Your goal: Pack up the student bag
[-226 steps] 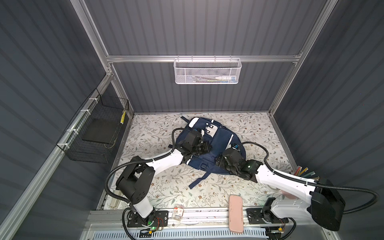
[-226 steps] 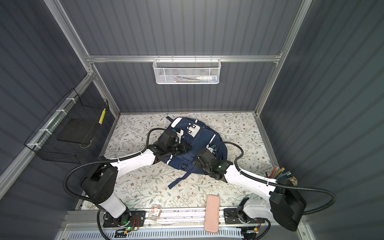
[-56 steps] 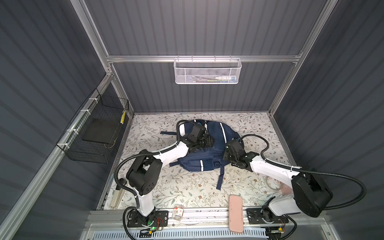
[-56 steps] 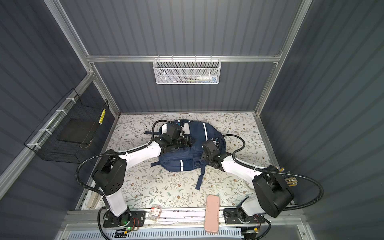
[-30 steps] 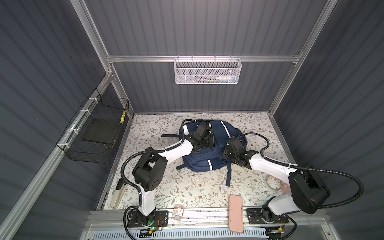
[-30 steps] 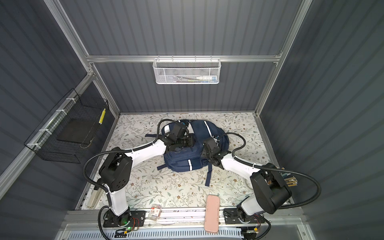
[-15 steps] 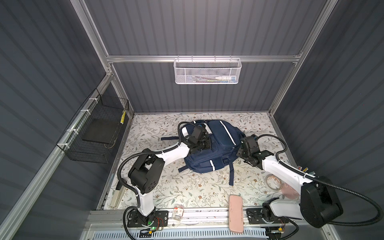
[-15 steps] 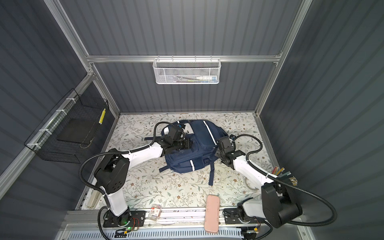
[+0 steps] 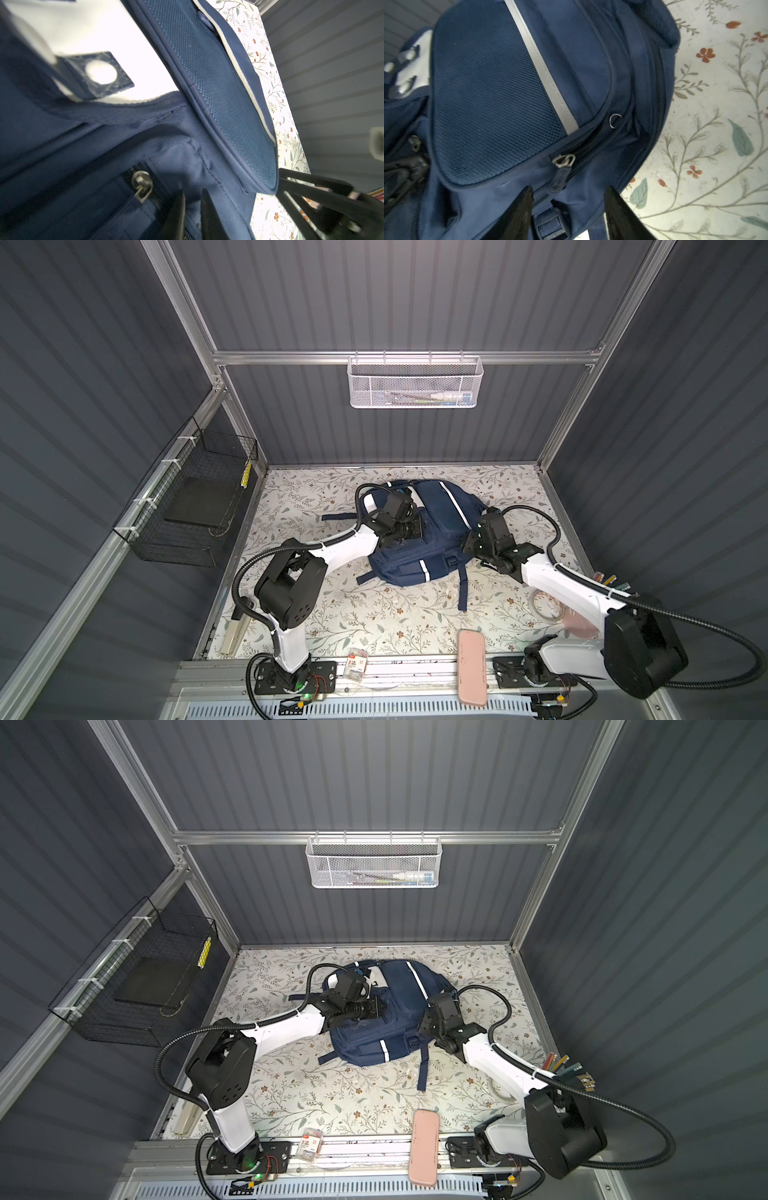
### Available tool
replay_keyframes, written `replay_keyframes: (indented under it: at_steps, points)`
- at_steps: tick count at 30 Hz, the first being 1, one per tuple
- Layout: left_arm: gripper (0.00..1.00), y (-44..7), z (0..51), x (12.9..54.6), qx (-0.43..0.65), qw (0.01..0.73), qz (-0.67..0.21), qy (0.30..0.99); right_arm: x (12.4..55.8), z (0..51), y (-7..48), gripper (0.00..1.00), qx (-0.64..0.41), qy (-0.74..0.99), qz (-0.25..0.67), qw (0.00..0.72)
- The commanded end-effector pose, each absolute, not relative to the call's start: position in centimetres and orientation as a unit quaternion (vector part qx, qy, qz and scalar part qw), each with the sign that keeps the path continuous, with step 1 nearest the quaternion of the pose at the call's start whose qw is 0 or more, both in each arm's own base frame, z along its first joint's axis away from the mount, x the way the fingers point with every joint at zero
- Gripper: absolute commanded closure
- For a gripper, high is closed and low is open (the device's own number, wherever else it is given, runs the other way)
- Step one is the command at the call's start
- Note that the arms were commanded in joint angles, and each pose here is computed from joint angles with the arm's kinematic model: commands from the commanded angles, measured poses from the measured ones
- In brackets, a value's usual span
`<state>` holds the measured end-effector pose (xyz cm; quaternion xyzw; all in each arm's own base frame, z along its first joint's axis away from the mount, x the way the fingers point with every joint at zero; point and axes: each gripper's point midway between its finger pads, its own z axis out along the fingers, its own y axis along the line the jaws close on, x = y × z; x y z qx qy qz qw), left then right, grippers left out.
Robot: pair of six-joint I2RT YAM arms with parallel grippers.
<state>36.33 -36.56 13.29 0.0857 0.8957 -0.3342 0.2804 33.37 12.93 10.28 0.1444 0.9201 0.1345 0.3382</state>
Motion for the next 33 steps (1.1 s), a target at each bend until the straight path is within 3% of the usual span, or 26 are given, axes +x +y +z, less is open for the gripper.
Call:
replay_keyframes:
  at_steps: [1, 10, 19, 25, 33]
  points:
    - [0.83, -36.7, 13.9, 35.3, 0.088, 0.261, -0.34, 0.899, 35.0, 10.7, 13.4, 0.46, 0.14, 0.914, 0.133, 0.356]
    - [0.82, -36.6, 12.8, 34.9, 0.085, 0.252, -0.338, 0.903, 36.4, 9.8, 14.2, 0.58, 0.115, 0.911, 0.169, 0.359]
    - [0.82, -36.5, 13.2, 34.8, 0.085, 0.255, -0.34, 0.901, 35.5, 9.2, 13.6, 0.85, 0.106, 0.913, 0.169, 0.355]
    - [0.82, -36.6, 14.1, 35.1, 0.086, 0.265, -0.343, 0.897, 34.9, 9.0, 13.3, 0.94, 0.075, 0.919, 0.155, 0.354]
    - [0.82, -36.5, 14.2, 35.0, 0.087, 0.263, -0.342, 0.898, 35.0, 9.2, 13.6, 0.97, 0.063, 0.921, 0.164, 0.347]
